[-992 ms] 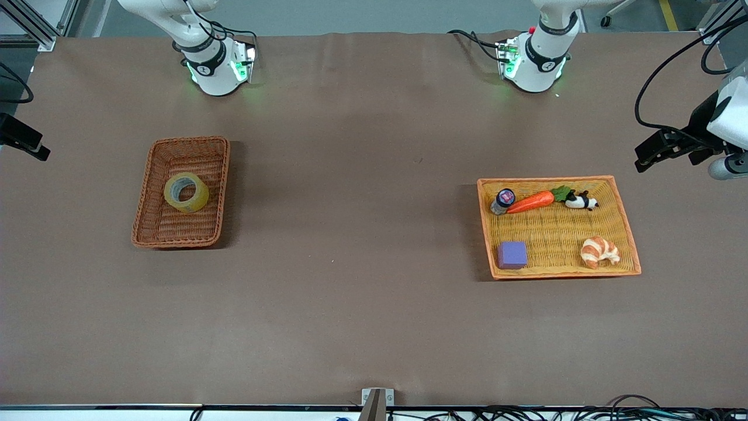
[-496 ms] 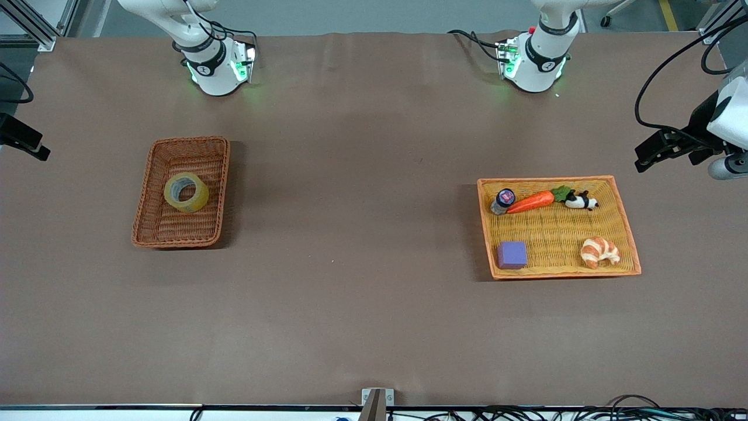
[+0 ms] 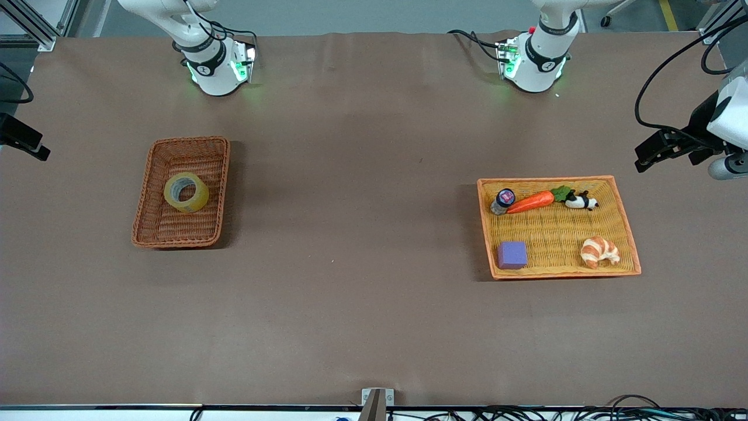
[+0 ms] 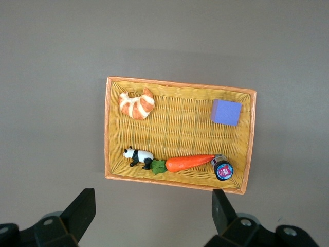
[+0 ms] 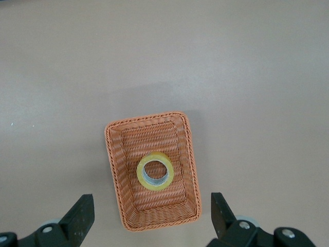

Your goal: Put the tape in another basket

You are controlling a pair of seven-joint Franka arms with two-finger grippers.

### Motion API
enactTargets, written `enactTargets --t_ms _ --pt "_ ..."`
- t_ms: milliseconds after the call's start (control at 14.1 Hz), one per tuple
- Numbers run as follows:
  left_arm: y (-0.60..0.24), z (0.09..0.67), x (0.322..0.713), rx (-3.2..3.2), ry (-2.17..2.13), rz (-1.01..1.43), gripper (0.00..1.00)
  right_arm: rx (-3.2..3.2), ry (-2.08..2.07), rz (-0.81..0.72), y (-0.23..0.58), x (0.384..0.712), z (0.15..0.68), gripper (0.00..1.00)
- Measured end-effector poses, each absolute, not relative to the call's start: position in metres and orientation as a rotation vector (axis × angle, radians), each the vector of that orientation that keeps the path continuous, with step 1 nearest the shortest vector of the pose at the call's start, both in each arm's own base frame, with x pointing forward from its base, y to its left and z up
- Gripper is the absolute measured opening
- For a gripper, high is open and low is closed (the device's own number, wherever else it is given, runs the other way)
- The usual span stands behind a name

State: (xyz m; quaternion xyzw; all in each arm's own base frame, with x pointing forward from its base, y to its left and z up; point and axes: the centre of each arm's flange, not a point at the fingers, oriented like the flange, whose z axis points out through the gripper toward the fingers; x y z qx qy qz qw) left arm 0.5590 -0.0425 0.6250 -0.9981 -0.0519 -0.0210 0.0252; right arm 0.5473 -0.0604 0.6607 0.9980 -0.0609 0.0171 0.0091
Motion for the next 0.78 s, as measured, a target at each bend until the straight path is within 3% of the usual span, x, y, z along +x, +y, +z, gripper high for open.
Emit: enactTargets --t_ms 780 --pt "-0.0439 0.6215 0.5613 -3.09 -0.158 -0.061 1.0 3.117 -0.19 0.053 -0.0605 0.5473 0.6607 1.0"
